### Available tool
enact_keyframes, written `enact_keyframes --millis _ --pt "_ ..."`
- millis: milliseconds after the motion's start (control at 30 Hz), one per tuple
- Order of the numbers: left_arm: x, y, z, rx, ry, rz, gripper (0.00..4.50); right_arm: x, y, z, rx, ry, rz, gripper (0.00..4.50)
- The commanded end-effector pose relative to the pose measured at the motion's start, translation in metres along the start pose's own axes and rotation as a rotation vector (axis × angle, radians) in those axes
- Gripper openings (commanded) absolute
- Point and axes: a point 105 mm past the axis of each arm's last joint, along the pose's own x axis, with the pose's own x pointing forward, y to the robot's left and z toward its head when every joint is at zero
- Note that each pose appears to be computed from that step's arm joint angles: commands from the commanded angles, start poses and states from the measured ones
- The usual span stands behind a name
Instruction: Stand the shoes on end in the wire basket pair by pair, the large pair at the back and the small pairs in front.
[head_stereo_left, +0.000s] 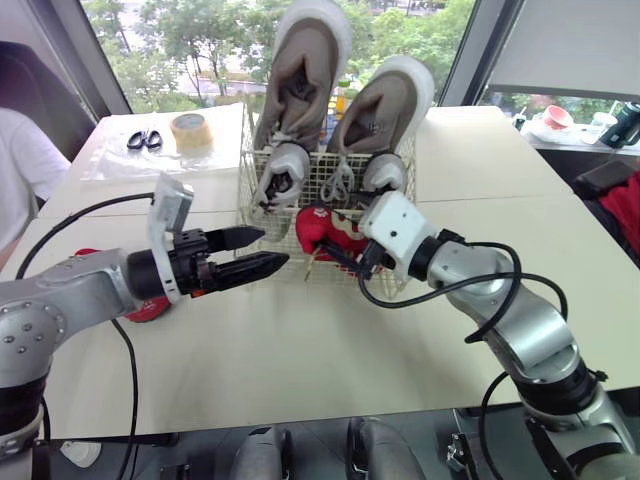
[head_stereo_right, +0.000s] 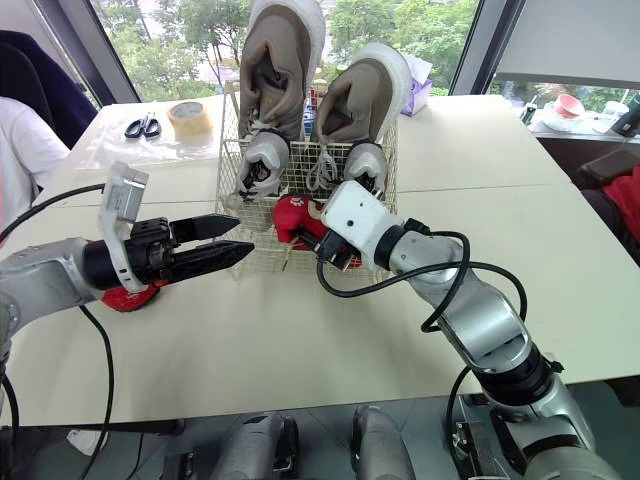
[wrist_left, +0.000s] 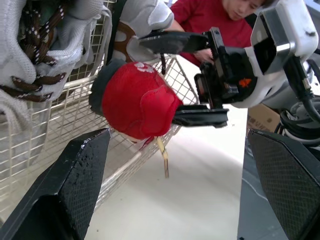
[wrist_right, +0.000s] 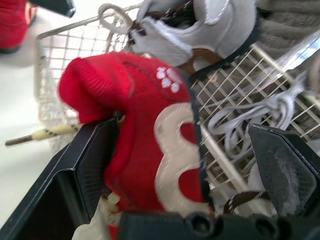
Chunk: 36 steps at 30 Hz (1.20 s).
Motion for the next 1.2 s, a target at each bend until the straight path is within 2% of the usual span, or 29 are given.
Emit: enact_keyframes --millis 33,200,567,700,933,967,1000,1167,1200 --pt "0.003 -0.003 0.006 0.031 -0.017 -0.016 4.5 -0.001 -0.012 0.012 -0.037 -0.044 -0.082 2.77" --pt "0.005 -0.003 0.003 0.024 -0.021 -0.022 4.5 -0.005 -0.006 0.016 0.0 -0.073 -0.101 0.29" --pt "0.016 0.002 -0.006 0.002 0.001 -0.053 4.5 -0.042 -0.023 0.009 0.25 -0.11 -0.454 0.29" --pt "0.019 0.005 -0.005 -0.003 0.011 -0.069 4.5 -0.057 -0.034 0.0 0.384 -0.098 -0.652 0.29" --pt "0.023 0.012 -0.004 -0.002 0.019 -0.076 4.5 -0.064 -0.025 -0.02 0.447 0.004 -0.691 0.29" --pt "0.023 0.013 -0.003 -0.001 0.018 -0.073 4.5 -0.065 -0.025 -0.024 0.443 0.023 -0.695 0.91" --pt "0.023 0.014 -0.003 0.0 0.016 -0.07 4.5 -0.067 -0.026 -0.027 0.434 0.04 -0.698 1.14" --pt "0.022 0.016 -0.003 -0.002 0.012 -0.063 4.5 -0.069 -0.025 -0.022 0.338 0.029 -0.636 3.67" --pt "0.022 0.016 -0.004 -0.003 0.013 -0.063 4.5 -0.073 -0.024 -0.017 0.305 0.01 -0.614 4.0"
